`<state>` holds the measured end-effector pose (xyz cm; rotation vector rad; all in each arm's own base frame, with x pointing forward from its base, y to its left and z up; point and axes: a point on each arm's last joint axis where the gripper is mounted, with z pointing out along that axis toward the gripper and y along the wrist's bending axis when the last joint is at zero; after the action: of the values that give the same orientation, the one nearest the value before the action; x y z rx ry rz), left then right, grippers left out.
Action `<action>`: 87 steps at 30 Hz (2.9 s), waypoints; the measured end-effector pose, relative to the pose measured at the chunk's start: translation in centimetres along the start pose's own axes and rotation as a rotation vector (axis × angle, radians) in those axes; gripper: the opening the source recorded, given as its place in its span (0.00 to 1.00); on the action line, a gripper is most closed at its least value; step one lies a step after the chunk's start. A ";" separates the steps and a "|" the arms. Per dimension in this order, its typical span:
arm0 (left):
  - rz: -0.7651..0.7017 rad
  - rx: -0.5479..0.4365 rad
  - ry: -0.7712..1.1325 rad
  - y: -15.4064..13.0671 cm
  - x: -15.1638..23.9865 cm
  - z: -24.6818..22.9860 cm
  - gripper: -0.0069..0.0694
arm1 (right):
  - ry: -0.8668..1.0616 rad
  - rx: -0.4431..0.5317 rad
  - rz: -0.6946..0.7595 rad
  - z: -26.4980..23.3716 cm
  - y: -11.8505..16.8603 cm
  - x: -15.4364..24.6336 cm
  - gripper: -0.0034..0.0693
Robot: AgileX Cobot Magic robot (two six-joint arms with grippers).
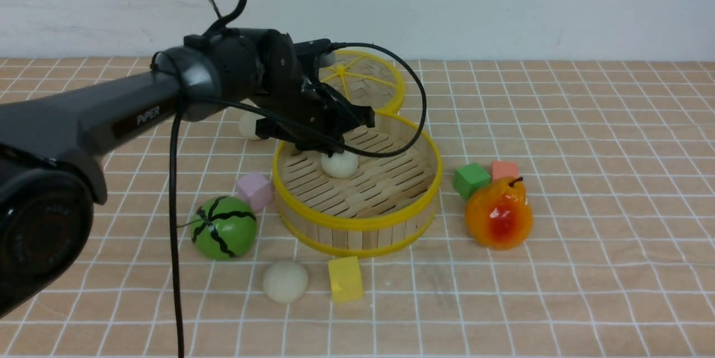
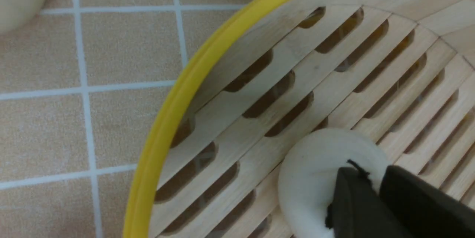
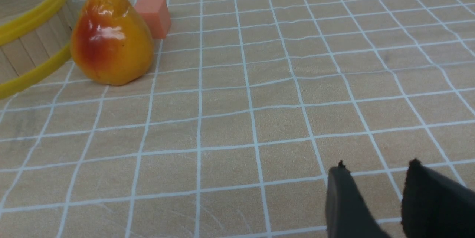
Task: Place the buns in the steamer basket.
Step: Use the left arm to put the steamed stuffed bun into the steamer, then use the left arm to grab a steamed stuffed bun, then use the left arm to put the steamed stuffed bun into the steamer
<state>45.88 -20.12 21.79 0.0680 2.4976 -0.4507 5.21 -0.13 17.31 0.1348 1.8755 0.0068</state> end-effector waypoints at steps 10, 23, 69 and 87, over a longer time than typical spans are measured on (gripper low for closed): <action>-0.037 -0.010 0.061 -0.4 -0.1 -1.9 0.70 | 0.000 0.000 0.001 0.0 0.0 0.0 0.38; -0.115 -0.103 -0.010 6.3 -4.6 -7.8 0.69 | 0.000 0.000 0.001 0.0 0.0 0.0 0.38; -0.188 -0.109 -0.233 14.8 -4.4 4.0 0.09 | 0.000 0.000 0.000 0.0 0.0 0.0 0.38; -0.085 0.111 -0.152 4.3 -5.9 -5.0 0.07 | 0.000 0.000 0.000 0.0 0.0 0.0 0.38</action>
<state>48.62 -14.15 27.62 -0.0282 2.3320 -0.6073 5.21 -0.13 17.31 0.1347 1.8756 0.0067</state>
